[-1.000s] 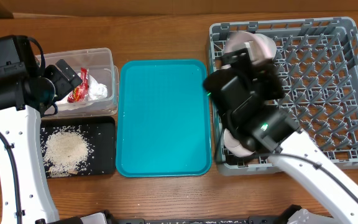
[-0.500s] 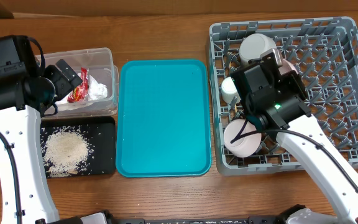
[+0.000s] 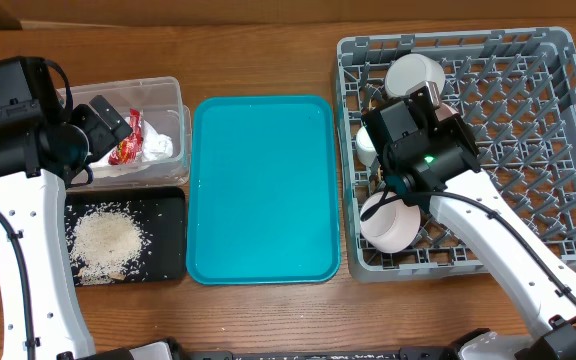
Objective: Sort waste into correct bins and load items into the dishwasher
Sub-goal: 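Lift the pink plate with the right gripper and carry it to the rack, then stand the plate in the rack and raise the right gripper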
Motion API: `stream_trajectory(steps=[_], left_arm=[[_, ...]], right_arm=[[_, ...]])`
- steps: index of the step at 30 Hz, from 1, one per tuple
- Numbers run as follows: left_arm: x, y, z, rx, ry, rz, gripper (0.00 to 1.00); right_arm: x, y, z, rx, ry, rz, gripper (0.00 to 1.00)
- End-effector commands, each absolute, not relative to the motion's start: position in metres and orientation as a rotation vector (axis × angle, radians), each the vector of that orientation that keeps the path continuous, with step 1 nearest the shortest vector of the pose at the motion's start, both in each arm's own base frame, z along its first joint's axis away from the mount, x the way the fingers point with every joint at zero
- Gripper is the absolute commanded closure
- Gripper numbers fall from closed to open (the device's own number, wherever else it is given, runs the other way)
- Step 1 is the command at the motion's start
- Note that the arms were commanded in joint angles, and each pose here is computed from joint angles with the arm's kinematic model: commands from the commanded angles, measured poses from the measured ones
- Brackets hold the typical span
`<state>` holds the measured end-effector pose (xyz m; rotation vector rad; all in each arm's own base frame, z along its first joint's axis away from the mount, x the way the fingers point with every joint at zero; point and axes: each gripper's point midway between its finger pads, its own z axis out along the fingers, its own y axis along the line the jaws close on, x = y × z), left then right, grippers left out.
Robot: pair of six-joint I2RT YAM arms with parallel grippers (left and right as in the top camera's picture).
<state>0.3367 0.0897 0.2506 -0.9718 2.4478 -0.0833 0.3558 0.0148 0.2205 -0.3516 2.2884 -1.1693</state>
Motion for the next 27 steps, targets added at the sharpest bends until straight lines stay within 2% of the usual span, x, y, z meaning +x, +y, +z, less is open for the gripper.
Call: stream_trajectory(steps=[1,9,12,16,19,21,23,25,27], left_arm=[[0.337,0.090,0.262,-0.944,2.420,-0.071,0.00],[0.337,0.090,0.262,-0.944,2.420,-0.071,0.00],[0.337,0.090,0.262,-0.944,2.420,-0.071,0.00],[0.337,0.090,0.262,-0.944,2.420,-0.071,0.00],[0.337,0.090,0.262,-0.944,2.420,-0.071,0.00],[0.337,0.090,0.262,-0.944,2.420,-0.071,0.00],[0.337,0.090,0.262,-0.944,2.420,-0.071,0.00],[0.337,0.090,0.262,-0.944,2.420,-0.071,0.00],[0.337,0.090,0.262,-0.944,2.420,-0.071,0.00]], right_arm=[[0.361,0.019,0.218,-0.315,2.288,-1.107,0.90],[0.373,0.027,0.223,-0.259,2.247,-1.034,0.81],[0.375,0.032,0.220,-0.263,2.253,-0.990,0.64],[0.384,0.042,0.220,-0.249,2.243,-0.904,0.51],[0.397,0.070,0.213,-0.280,2.253,-0.681,0.47],[0.402,0.106,0.203,-0.367,2.283,-0.417,0.46],[0.398,0.145,0.195,-0.474,2.303,-0.144,0.41],[0.390,0.179,0.194,-0.568,2.298,0.095,0.33],[0.384,0.201,0.198,-0.627,2.274,0.252,0.18]])
